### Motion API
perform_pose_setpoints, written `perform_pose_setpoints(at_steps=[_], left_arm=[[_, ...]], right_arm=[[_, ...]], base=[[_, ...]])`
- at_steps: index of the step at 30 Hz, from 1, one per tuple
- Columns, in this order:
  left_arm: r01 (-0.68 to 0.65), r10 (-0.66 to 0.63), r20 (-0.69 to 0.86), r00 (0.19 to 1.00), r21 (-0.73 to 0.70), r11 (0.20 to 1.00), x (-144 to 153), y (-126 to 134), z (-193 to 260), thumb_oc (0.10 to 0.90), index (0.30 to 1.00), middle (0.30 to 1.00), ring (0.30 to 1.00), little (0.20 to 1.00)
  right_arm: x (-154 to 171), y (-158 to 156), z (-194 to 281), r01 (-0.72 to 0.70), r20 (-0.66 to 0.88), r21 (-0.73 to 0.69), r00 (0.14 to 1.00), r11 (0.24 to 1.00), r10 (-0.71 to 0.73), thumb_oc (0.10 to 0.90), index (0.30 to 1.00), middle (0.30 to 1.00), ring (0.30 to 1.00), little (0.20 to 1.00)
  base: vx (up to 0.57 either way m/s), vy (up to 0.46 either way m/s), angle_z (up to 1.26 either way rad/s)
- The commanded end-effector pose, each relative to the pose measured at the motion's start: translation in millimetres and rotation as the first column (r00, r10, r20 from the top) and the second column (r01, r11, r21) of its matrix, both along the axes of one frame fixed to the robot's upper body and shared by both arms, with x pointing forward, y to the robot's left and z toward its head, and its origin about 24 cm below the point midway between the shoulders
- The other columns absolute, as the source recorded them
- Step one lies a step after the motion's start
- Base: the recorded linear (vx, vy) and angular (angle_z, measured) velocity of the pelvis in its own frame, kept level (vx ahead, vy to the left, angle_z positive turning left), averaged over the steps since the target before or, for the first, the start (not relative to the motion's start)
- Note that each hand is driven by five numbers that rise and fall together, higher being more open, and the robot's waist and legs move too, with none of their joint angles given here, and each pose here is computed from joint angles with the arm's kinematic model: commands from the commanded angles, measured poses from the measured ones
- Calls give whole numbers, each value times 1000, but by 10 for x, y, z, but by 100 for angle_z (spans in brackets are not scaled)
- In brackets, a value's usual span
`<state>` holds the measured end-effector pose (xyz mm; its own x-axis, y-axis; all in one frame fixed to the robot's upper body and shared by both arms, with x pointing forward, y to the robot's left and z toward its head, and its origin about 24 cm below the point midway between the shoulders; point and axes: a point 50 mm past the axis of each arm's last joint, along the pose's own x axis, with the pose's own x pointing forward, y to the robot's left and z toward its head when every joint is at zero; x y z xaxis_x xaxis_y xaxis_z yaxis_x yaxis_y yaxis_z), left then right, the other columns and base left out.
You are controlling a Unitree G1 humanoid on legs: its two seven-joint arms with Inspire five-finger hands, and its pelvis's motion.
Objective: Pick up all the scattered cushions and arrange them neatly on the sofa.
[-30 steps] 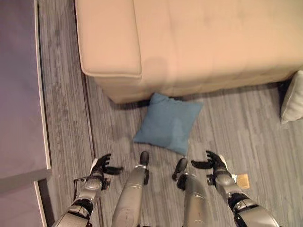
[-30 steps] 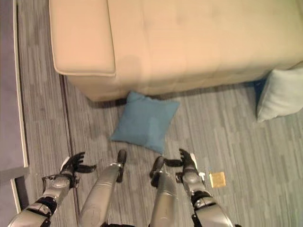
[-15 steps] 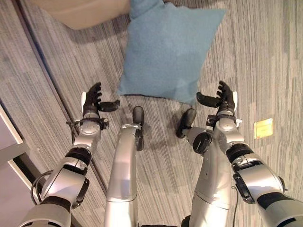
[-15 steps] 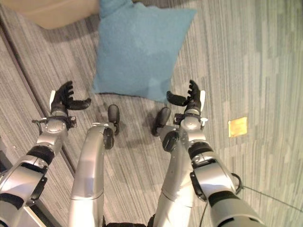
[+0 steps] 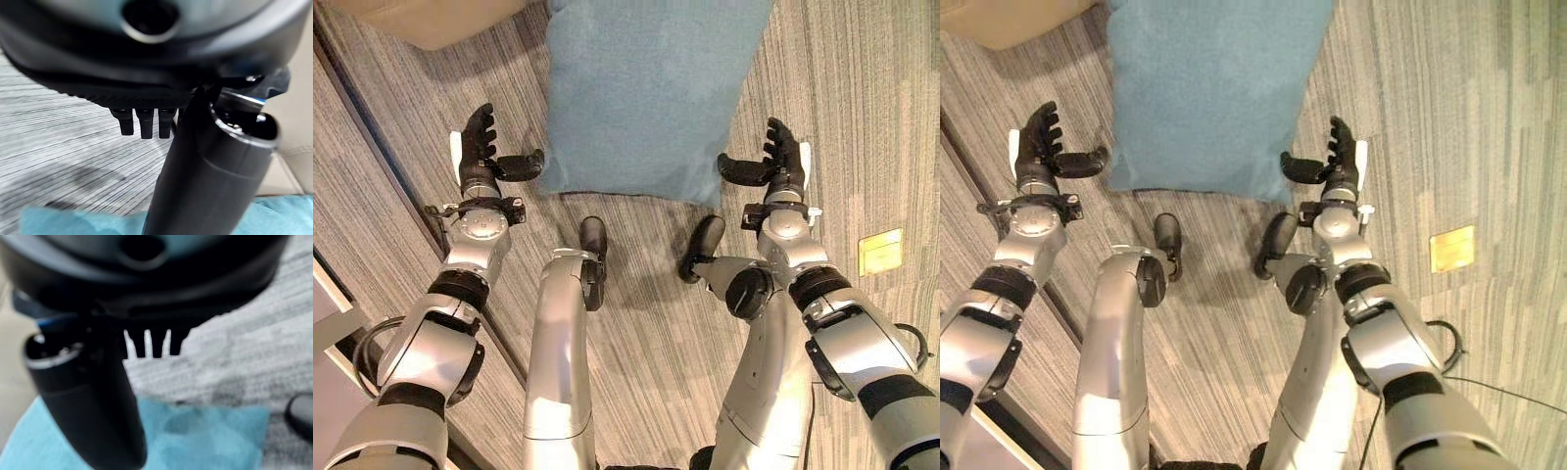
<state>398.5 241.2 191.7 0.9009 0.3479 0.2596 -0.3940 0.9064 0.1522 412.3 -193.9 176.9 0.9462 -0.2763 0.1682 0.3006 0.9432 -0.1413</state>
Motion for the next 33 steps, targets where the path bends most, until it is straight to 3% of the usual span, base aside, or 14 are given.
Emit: perform_pose_setpoints(at_steps=[1,8,13,19,23,33], left_arm=[[-36,36,70,997,0,999,-43,62,92,800,900,900,900,900],[83,-92,91,992,98,992,2,-396,149,800,900,900,900,900],[94,-111,110,988,154,984,20,-528,239,800,900,900,900,900],[30,-59,145,988,192,981,36,-458,385,800,900,900,900,900],[21,-50,145,988,190,981,30,-440,366,800,900,900,900,900],[48,-57,73,996,129,990,-6,-409,75,800,900,900,900,900]], right_arm=[[-19,115,-21,-38,34,17,999,999,37,800,900,900,900,900],[-63,626,-136,-182,21,-56,983,982,184,800,900,900,900,900],[-75,833,-39,-214,54,-157,973,964,225,800,900,900,900,900],[-23,686,181,-78,120,-294,986,953,118,800,900,900,900,900],[10,537,249,-6,130,-276,991,961,43,800,900,900,900,900],[-17,549,187,-28,118,-270,991,962,62,800,900,900,900,900]], base=[[74,11,-1],[23,-1,-1],[0,0,0],[-1,8,-3],[21,44,-3],[56,22,-5]])
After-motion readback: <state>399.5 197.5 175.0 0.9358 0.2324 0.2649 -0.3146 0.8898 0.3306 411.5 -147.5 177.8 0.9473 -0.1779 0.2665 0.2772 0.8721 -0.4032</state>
